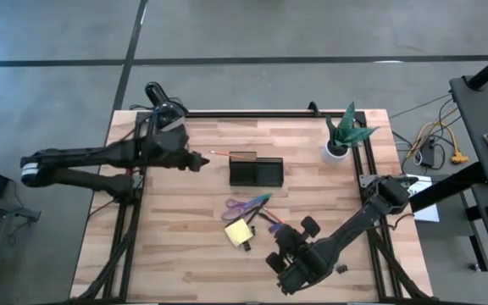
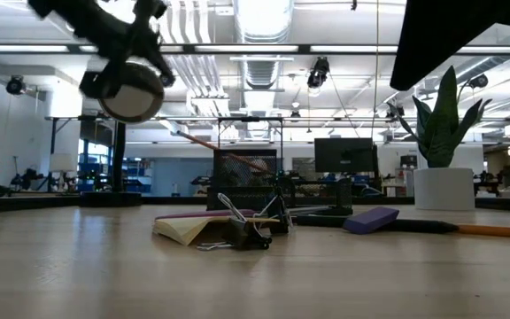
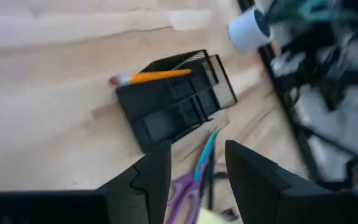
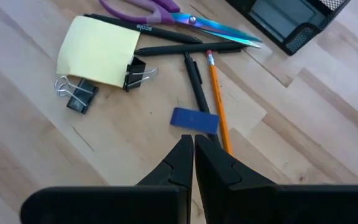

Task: Pick and place office supplies into organizer
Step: Put the left orange pencil into the black desk organizer

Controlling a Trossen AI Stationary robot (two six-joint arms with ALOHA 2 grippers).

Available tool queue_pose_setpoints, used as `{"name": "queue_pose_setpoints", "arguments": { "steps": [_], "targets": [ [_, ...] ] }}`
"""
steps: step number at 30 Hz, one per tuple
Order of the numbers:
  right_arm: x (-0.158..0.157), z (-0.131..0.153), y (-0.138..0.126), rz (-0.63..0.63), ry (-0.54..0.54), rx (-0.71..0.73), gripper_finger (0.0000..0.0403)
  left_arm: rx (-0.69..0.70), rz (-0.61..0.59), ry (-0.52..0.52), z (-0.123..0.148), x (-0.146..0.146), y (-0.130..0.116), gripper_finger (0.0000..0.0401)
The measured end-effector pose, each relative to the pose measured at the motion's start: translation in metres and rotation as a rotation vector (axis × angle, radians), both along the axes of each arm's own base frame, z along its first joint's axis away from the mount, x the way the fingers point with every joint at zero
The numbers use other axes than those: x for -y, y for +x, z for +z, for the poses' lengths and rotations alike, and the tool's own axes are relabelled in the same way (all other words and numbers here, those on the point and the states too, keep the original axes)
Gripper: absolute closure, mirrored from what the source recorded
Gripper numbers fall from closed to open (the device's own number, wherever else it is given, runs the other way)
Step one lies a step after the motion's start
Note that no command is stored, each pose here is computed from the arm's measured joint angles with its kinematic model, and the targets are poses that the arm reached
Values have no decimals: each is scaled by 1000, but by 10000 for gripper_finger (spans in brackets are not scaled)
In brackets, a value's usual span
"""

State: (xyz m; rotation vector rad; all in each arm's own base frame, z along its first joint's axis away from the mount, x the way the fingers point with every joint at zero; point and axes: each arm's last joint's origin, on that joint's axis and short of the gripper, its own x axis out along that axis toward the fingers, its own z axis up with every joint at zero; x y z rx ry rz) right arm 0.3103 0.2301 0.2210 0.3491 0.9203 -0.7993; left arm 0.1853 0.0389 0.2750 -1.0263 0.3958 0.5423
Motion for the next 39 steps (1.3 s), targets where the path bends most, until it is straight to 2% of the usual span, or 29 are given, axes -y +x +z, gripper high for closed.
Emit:
{"name": "queue_pose_setpoints", "arguments": {
  "steps": [4, 7, 11, 22, 32, 39],
  "targets": [
    [1, 0, 1, -2, -2, 3, 394, 87, 116, -104, -26, -5, -10, 267],
    [0, 0, 1, -2, 0, 5, 394, 154, 164, -119, -33, -10, -14, 267],
    [0, 0, 1, -2, 0, 6, 394, 166, 209, -122, -42, -17, -13, 267],
    [0, 0, 1, -6, 7, 13, 394, 167, 226, -117, -57, -32, 14, 267],
    [-1, 0, 1, -11, 29, 10, 394, 123, 235, -116, -64, -40, 15, 267],
    [-1, 0, 1, -8, 27, 8, 394, 145, 250, -57, -61, -44, 15, 267]
  ]
}}
